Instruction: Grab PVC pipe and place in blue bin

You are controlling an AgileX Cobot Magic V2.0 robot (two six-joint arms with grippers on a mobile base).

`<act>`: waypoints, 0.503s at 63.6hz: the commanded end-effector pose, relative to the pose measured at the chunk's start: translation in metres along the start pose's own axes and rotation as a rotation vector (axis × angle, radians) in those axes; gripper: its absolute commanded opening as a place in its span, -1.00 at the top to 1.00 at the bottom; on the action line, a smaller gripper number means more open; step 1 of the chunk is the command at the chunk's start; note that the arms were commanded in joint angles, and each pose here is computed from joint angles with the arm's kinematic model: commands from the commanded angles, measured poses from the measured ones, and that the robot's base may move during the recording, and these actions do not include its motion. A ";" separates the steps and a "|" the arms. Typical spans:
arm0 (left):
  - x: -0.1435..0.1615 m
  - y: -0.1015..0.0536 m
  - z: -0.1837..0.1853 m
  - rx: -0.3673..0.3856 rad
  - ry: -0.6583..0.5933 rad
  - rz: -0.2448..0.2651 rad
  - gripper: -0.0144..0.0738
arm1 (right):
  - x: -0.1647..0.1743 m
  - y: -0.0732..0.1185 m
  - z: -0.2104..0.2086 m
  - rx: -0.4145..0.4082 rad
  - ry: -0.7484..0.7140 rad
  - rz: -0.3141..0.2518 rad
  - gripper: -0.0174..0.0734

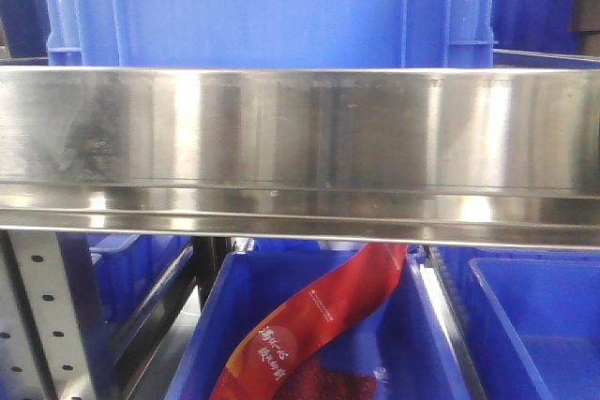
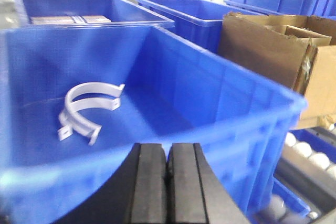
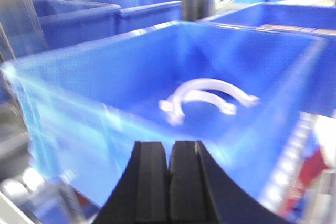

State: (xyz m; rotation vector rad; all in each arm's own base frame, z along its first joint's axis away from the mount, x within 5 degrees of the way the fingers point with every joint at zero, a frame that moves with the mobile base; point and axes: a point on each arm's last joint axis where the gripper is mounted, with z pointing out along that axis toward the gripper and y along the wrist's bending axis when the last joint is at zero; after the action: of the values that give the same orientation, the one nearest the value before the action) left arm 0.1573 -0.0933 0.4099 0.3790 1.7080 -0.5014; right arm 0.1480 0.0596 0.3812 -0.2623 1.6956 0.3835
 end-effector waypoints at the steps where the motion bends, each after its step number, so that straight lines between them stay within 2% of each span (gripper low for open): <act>1: 0.007 0.006 -0.021 -0.032 -0.057 0.005 0.92 | 0.008 -0.008 -0.016 0.061 -0.067 -0.015 0.98; 15: 0.040 0.019 -0.070 -0.150 -0.097 -0.012 0.92 | 0.042 -0.018 -0.054 0.169 -0.070 -0.006 0.98; 26: 0.050 0.017 -0.097 -0.186 -0.142 -0.007 0.92 | 0.042 -0.013 -0.077 0.170 -0.139 -0.018 0.98; 32: 0.049 0.017 -0.106 -0.205 -0.168 0.014 0.92 | 0.041 -0.011 -0.084 0.167 -0.166 -0.022 0.98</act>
State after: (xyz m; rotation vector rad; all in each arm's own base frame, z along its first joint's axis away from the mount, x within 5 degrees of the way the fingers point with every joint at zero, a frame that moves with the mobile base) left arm 0.0740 -0.0280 0.3741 0.2017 1.6065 -0.3538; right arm 0.0745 0.0195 0.3487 -0.1254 1.5813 0.2536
